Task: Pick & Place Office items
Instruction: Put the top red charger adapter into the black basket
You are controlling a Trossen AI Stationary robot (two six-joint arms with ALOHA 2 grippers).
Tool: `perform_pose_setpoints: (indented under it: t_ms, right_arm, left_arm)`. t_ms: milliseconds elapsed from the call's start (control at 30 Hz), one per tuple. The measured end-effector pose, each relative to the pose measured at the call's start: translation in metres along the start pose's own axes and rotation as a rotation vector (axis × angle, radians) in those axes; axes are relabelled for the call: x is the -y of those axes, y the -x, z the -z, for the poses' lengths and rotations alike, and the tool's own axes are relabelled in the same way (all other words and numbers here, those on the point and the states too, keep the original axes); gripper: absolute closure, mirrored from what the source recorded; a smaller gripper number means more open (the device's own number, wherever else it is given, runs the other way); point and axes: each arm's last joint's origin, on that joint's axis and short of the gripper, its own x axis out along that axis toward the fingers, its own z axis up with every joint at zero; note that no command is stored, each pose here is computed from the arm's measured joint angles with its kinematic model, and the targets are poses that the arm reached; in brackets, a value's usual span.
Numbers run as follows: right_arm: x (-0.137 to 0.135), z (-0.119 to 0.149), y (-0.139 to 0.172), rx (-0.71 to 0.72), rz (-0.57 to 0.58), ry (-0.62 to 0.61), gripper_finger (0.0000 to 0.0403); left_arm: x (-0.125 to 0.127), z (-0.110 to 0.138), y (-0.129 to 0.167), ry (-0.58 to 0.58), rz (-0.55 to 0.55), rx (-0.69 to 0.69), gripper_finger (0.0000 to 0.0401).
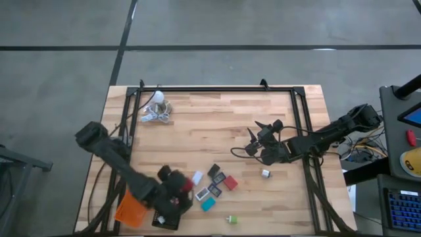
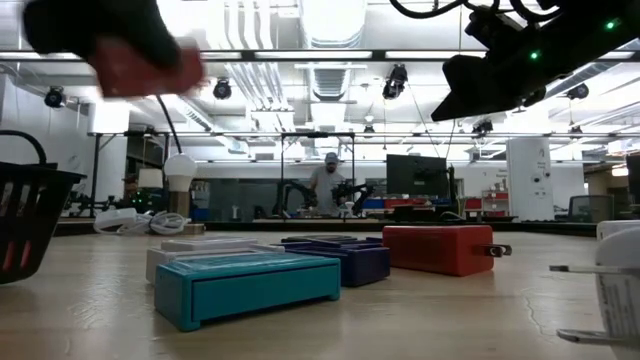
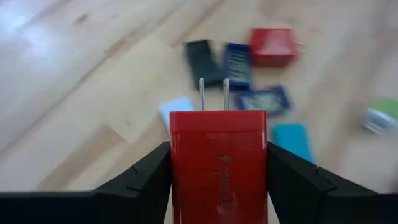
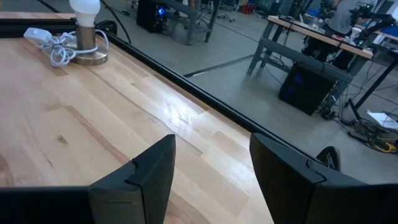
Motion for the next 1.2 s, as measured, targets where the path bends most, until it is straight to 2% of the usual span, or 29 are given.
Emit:
perform_pose_setpoints:
  t_ms: [200,367,467,667,967,1200]
  right_arm:
    - [0.000,0.000,0.000,0.000,0.000,0.000,0.0199]
    - [0.000,0.000,0.000,0.000,0.000,0.000,0.0199]
    - [0.000,0.000,0.000,0.000,0.000,0.000,0.0199]
    - [0.000,0.000,0.000,0.000,0.000,0.000,0.0199]
    - [0.000,0.000,0.000,0.000,0.000,0.000,0.0199]
    - [0.000,0.000,0.000,0.000,0.000,0.000,0.0199]
  left_arm:
    - [0.005,0.036,0.032,-0.058,0.084,-0.038,0.0183]
    - [0.005,0.060,0.046,-0.041,0.121,-0.182,0.0183]
    - [0.006,0.070,0.053,-0.057,0.139,-0.219,0.0183]
    - [0.009,0.087,0.048,-0.097,0.120,-0.302,0.0183]
    - [0.014,0.100,0.034,-0.118,0.089,-0.349,0.0182]
    - [0.015,0.100,0.034,-0.097,0.097,-0.346,0.0140]
